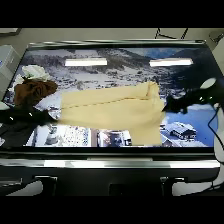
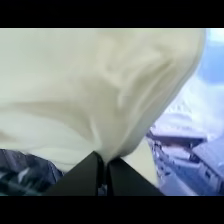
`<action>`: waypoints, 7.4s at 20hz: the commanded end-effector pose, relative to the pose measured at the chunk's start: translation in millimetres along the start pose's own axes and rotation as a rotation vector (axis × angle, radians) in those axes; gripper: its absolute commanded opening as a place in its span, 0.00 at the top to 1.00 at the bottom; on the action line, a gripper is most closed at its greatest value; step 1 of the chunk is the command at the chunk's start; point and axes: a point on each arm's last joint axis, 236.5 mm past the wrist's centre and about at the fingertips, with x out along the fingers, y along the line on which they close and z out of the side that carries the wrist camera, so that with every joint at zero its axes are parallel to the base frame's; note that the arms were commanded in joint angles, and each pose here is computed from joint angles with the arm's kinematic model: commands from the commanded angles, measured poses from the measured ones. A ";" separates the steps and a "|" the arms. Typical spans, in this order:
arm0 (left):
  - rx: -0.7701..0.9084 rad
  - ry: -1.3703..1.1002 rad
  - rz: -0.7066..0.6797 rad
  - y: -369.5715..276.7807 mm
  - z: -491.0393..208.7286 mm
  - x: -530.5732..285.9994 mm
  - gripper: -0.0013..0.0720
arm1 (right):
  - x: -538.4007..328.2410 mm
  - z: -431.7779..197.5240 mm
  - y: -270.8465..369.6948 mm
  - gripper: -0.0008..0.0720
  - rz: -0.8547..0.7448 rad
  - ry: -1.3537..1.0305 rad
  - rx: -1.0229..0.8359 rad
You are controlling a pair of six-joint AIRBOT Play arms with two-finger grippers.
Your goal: Fold the clothes and pants, and hang the long-sleeved shirts on hangers.
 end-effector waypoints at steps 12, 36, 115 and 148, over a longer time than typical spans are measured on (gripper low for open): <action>0.921 -1.515 0.016 -366.2 -50.3 -471.5 0.95 | -531.6 -155.8 247.1 0.94 -0.357 -1.674 -0.638; 0.036 -0.141 0.098 26.2 124.0 94.2 0.95 | 60.1 119.9 -14.9 0.94 -0.143 -0.400 0.068; -0.259 0.475 0.036 92.2 -186.9 79.7 0.95 | 36.5 -250.8 -87.6 0.21 -0.150 0.477 0.369; -0.129 0.260 0.015 43.3 39.5 74.2 0.95 | 51.5 11.0 -26.5 0.94 -0.034 0.113 0.094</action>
